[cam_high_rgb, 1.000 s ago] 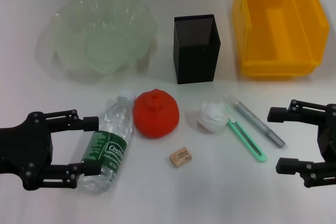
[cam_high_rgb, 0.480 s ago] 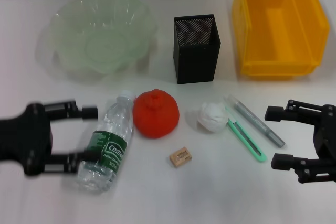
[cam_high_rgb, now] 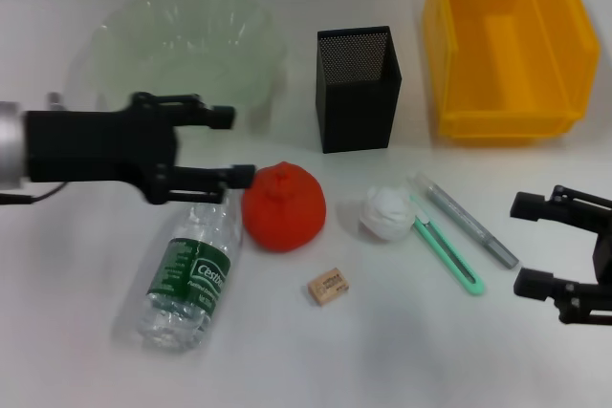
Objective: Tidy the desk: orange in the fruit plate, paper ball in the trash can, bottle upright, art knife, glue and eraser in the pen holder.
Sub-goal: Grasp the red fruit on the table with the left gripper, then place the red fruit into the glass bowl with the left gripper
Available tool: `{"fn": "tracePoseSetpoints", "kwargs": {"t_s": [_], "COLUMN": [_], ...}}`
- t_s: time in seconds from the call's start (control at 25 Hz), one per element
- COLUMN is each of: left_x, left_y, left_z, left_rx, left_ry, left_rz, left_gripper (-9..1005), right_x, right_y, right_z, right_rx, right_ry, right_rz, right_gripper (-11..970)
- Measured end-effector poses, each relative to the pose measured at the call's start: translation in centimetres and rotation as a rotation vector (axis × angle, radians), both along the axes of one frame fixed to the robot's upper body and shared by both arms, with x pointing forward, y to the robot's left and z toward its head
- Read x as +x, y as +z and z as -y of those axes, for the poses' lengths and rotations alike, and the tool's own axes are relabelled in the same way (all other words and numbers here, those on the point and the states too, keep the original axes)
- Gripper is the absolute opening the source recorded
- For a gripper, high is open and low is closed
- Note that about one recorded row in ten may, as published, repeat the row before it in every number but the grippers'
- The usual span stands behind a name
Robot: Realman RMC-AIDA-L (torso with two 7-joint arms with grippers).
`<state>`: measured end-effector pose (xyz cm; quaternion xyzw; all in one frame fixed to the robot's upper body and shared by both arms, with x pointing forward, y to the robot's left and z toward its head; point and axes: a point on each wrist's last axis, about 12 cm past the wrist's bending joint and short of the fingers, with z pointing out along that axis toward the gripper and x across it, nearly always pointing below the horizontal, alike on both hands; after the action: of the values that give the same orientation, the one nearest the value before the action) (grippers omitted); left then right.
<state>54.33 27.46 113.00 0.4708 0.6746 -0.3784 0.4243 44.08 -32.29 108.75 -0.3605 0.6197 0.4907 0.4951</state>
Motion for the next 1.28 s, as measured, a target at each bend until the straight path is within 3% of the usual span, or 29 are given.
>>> {"fn": "tracePoseSetpoints", "kwargs": {"t_s": [0.12, 0.24, 0.32, 0.8, 1.28], "left_x": [1.6, 2.0, 2.6, 2.7, 3.0], "left_y": [-1.0, -1.5, -2.6, -4.3, -3.6], "left_z": [2.8, 3.8, 5.4, 7.6, 7.8], "left_rx": [0.075, 0.109, 0.191, 0.319, 0.300], "left_ry": [-0.034, -0.047, -0.054, -0.088, -0.080], "left_rz": [-0.010, -0.010, -0.002, 0.031, 0.058], "left_gripper": [783, 783, 783, 717, 331], "right_x": [-0.6, -0.8, -1.1, -1.3, -1.1], "right_y": [-0.4, -0.6, -0.8, -1.2, -1.2], "right_z": [0.4, 0.4, 0.3, 0.3, 0.3], "right_rx": [0.013, 0.021, 0.025, 0.032, 0.026], "right_ry": [-0.038, -0.045, -0.054, -0.064, -0.064], "right_rz": [-0.016, -0.026, -0.036, -0.053, -0.053], "right_gripper": [824, 823, 822, 817, 812]}}
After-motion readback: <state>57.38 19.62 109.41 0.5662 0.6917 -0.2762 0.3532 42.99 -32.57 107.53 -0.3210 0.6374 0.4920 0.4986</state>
